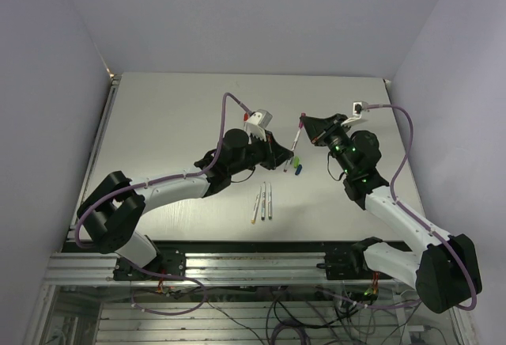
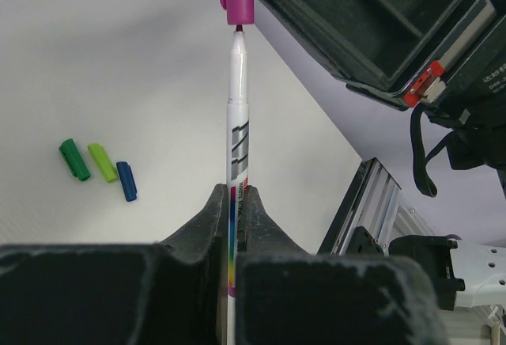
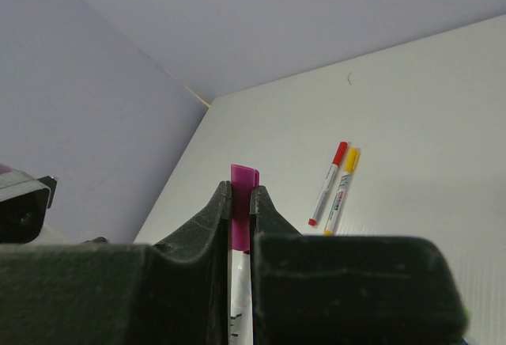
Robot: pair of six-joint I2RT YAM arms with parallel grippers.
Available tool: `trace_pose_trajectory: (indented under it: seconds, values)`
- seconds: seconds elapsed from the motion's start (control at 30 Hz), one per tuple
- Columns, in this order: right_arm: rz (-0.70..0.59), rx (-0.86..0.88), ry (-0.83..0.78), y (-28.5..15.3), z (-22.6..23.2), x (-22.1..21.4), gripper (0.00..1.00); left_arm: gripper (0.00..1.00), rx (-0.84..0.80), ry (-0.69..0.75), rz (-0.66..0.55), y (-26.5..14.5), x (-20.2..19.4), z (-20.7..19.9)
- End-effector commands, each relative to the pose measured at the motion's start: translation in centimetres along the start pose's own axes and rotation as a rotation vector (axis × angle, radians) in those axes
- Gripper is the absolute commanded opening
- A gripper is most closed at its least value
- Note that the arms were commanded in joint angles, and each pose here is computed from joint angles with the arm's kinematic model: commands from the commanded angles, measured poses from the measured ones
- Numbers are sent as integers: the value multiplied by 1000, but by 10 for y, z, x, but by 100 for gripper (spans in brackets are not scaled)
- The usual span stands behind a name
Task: Insert the pens into the pen caps
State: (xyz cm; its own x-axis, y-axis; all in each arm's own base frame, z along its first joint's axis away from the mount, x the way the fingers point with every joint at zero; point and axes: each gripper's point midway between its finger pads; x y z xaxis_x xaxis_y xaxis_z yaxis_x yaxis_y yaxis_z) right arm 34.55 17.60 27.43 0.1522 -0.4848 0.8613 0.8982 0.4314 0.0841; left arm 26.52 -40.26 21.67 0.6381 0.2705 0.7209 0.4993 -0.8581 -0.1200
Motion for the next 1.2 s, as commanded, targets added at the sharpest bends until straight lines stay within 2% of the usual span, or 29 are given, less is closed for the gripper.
trace_pose_trajectory:
  seconds: [0.0, 0.2, 0.47, 0.77, 1.03, 1.17]
  values:
    - [-24, -8, -27, -3, -3, 4, 0, 7, -54, 10, -55, -1, 16, -18]
    - [-26, -15, -30, -1, -5, 3, 0, 7, -45, 8, -51, -2, 14, -16]
    - [10, 33, -3, -5, 4, -5, 0, 7, -18, -12, -107, -3, 21, -10]
    - [102, 82, 2, -15, 8, -30, 0, 7, -18, -17, -211, -1, 45, -14]
    - [199, 258, 41, -26, 29, -62, 0, 7, -84, -41, -305, 2, 62, -26]
    - [247, 245, 40, -26, 25, -72, 0, 7, -66, -15, -349, 2, 77, -25]
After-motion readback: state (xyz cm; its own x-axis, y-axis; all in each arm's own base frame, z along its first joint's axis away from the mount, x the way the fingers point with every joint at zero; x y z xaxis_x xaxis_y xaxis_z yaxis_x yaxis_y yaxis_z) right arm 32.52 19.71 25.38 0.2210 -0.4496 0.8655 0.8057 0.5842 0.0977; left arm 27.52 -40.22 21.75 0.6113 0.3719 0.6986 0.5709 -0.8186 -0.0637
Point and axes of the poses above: each gripper's point midway between its finger pads, its own y axis out along the fingers, its own z axis along the line the jaws close on, x = y × z, and after that the axes turned 8 degrees about -y, right-handed
